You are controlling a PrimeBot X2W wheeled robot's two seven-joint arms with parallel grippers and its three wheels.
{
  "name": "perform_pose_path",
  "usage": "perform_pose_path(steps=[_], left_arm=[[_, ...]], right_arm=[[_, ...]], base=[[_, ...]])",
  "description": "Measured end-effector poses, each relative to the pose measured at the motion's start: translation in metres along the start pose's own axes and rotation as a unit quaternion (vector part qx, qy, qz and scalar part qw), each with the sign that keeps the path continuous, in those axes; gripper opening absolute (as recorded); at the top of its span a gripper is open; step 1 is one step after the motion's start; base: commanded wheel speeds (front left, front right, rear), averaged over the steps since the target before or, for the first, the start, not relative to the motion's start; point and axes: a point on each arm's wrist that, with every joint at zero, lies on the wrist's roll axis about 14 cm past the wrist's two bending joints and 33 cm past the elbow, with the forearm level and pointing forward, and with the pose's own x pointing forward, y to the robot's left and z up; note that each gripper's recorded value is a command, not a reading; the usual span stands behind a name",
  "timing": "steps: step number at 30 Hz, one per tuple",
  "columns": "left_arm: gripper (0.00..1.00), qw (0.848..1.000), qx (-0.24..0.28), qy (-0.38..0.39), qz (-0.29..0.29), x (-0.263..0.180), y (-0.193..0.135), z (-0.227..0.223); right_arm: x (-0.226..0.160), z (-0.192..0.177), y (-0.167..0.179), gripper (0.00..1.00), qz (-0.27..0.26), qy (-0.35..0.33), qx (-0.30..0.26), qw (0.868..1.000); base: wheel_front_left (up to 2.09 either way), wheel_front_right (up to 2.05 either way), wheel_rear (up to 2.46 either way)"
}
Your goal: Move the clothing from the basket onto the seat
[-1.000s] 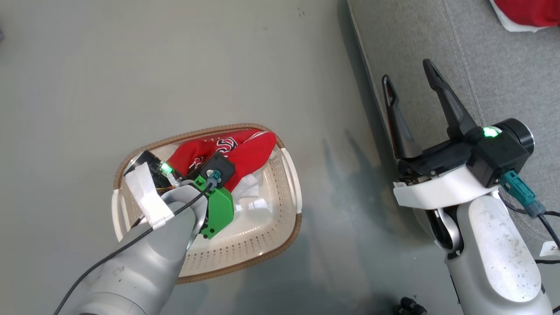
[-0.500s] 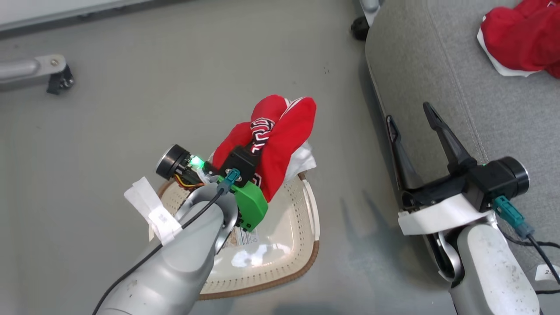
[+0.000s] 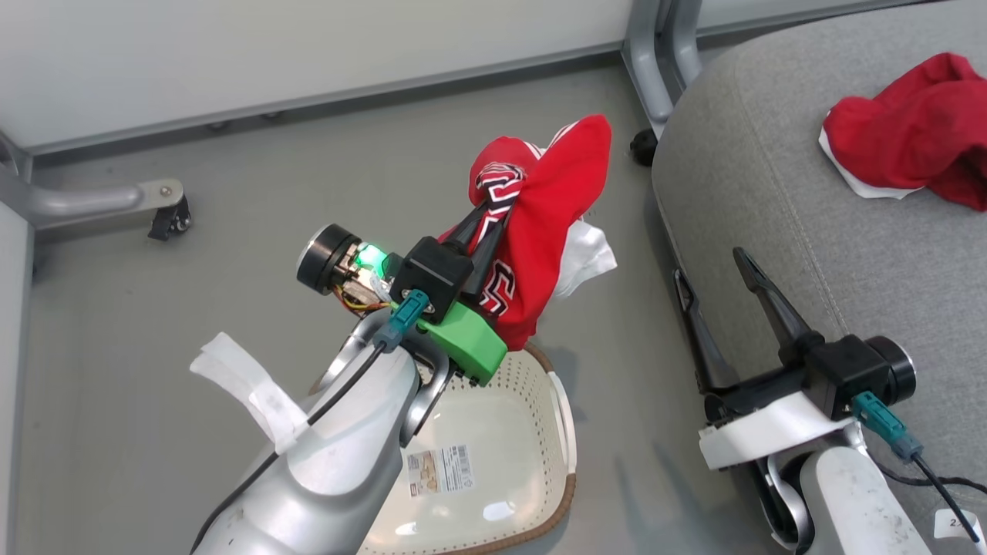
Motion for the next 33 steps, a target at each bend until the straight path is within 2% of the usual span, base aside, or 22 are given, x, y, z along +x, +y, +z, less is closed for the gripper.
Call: perform_pose_path(steps=[8, 15, 23, 33], left_arm=[[0.0, 0.996, 0.01, -0.085, -0.003, -0.003, -0.008, 0.065], [0.0, 0.992, 0.024, -0.121, -0.006, -0.009, -0.014, 0.094], [0.0, 0.992, 0.023, -0.123, -0.006, -0.012, -0.015, 0.094], [0.0, 0.994, 0.022, -0.109, -0.005, -0.012, -0.014, 0.081]], right_arm=[[-0.017, 0.011, 0.004, 1.0, -0.002, -0.008, 0.004, 1.0], [-0.026, 0.017, 0.003, 1.0, -0.006, -0.014, 0.004, 1.0], [-0.024, 0.024, 0.011, 1.0, 0.004, -0.026, 0.009, 1.0], [-0.011, 0.063, 0.041, 1.0, 0.052, -0.09, 0.038, 0.994]], base=[[0.0, 0.0, 0.0], [0.0, 0.0, 0.0], [0.0, 0.0, 0.0], [0.0, 0.0, 0.0]])
